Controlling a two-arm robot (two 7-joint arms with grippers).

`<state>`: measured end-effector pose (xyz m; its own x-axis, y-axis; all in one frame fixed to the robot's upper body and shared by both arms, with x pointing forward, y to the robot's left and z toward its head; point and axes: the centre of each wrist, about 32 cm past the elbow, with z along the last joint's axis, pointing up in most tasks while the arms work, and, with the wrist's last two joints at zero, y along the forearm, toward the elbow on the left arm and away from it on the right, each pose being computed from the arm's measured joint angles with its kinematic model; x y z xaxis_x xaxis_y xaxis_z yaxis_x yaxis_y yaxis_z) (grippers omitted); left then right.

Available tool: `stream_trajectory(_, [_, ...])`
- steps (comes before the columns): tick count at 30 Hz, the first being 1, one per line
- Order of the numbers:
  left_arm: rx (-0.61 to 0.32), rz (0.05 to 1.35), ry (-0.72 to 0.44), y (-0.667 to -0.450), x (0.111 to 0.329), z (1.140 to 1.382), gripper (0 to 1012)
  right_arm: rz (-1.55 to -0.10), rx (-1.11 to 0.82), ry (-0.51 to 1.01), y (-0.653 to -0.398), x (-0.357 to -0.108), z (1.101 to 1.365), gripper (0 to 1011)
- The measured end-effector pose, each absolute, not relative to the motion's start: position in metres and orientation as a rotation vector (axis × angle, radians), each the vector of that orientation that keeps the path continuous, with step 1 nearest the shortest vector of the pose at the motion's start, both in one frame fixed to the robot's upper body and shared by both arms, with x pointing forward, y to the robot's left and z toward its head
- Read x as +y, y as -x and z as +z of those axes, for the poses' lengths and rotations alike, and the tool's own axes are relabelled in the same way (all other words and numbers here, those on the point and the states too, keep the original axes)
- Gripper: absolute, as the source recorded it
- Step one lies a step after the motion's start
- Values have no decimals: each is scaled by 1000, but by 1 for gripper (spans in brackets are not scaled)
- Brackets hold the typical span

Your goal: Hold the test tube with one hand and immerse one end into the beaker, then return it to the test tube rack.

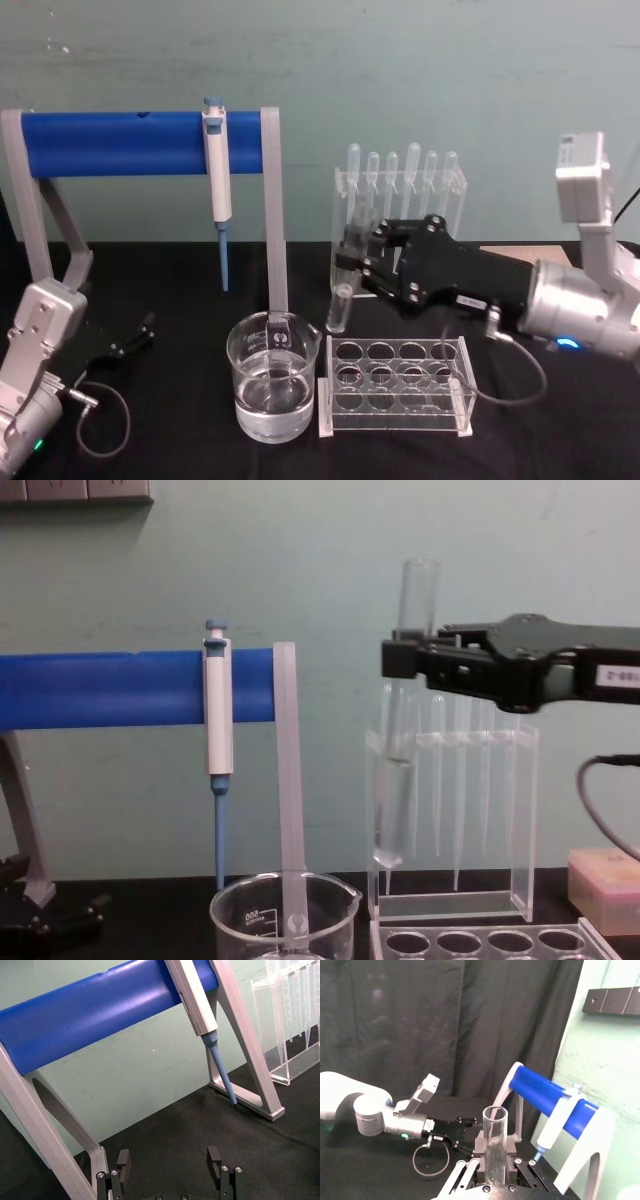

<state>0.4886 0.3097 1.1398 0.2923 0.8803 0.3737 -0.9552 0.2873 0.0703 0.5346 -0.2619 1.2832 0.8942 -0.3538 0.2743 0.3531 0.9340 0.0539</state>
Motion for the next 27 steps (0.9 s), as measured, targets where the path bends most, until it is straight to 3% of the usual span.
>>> stream_trajectory(13, [-285, 1248, -304, -489, 310, 1140, 1000, -434, -259, 29, -514, -291, 1264, 224])
stream_trajectory(27, [-285, 1248, -304, -489, 310, 1140, 1000, -462, -238, 37, -516, -297, 1242, 225])
